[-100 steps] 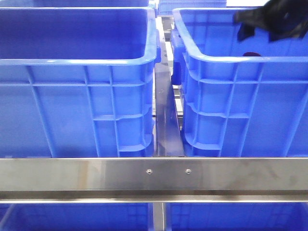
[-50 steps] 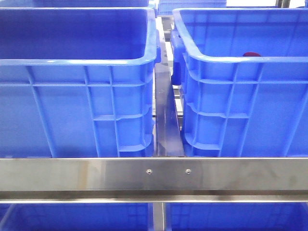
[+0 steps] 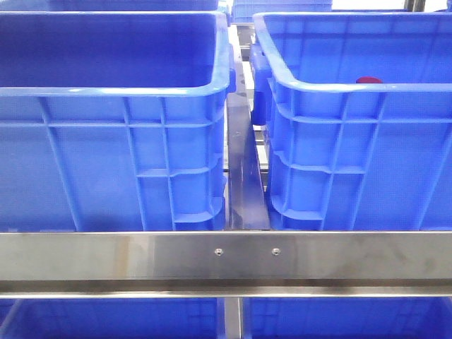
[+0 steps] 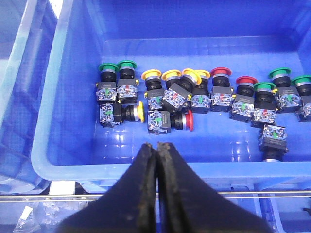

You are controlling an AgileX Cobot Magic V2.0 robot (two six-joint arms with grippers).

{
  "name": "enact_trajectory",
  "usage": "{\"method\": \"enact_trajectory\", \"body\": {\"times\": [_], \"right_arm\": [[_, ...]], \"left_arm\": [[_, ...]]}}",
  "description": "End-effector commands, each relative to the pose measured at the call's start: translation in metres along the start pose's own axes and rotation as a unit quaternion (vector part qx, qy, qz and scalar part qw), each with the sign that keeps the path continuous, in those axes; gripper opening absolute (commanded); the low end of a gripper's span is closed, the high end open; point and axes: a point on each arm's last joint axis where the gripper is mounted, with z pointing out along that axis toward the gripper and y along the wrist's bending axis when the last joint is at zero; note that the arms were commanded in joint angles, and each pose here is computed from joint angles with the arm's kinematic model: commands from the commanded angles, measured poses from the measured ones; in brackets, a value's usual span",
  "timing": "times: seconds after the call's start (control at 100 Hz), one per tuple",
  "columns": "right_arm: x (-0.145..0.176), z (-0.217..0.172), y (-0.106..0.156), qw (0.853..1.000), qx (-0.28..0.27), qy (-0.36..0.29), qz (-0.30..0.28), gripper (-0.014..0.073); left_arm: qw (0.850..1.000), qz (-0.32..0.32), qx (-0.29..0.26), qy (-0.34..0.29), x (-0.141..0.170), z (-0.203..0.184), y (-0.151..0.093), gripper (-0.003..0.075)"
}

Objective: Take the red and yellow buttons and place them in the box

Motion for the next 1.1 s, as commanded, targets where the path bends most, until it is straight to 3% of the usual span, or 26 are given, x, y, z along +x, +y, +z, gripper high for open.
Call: {"method": "enact_trajectory", "body": {"times": [0.0,0.23,0.37,0.6,0.67,0.81,0.96,1.03,1.09], "right_arm": [[-0.007,-0.014,0.0,1.0,-0.008,-0.029,0.001,0.044],[-0.006,-0.023,-0.001,0.999,-0.011,-0.04,0.002,0.0076],[-0.005,-0.023,0.001,0.999,-0.021,-0.039,0.002,-0.0074],[-0.005,-0.023,0.003,0.999,-0.033,-0.038,0.002,-0.0067],[-0.005,-0.023,0.003,0.999,-0.033,-0.038,0.002,-0.0067],[-0.005,-0.023,0.003,0.999,-0.033,-0.038,0.002,-0.0067],[-0.005,-0.023,0.003,0.999,-0.033,-0.038,0.002,-0.0067],[-0.005,-0.023,0.003,0.999,-0.033,-0.038,0.002,-0.0067],[-0.005,-0.023,0.003,0.999,-0.033,-0.038,0.002,-0.0067]], "left_arm": [[0.999,-0.005,0.006,-0.048,-0.012,-0.006,0.0,-0.0019],[0.999,-0.005,0.006,-0.048,-0.012,-0.006,0.0,-0.0019],[0.999,-0.005,0.006,-0.048,-0.012,-0.006,0.0,-0.0019],[0.999,0.002,0.006,-0.048,-0.012,-0.006,0.0,-0.0015],[0.999,0.011,0.005,-0.048,-0.012,-0.006,0.0,0.0022],[0.999,0.013,0.005,-0.048,-0.012,-0.006,0.0,0.0197],[0.999,0.014,0.004,-0.038,-0.015,-0.001,-0.001,0.0449],[0.999,0.022,0.003,-0.031,-0.02,0.005,-0.003,0.0499],[0.999,0.035,0.002,-0.023,-0.025,0.012,-0.005,0.0495]]}}
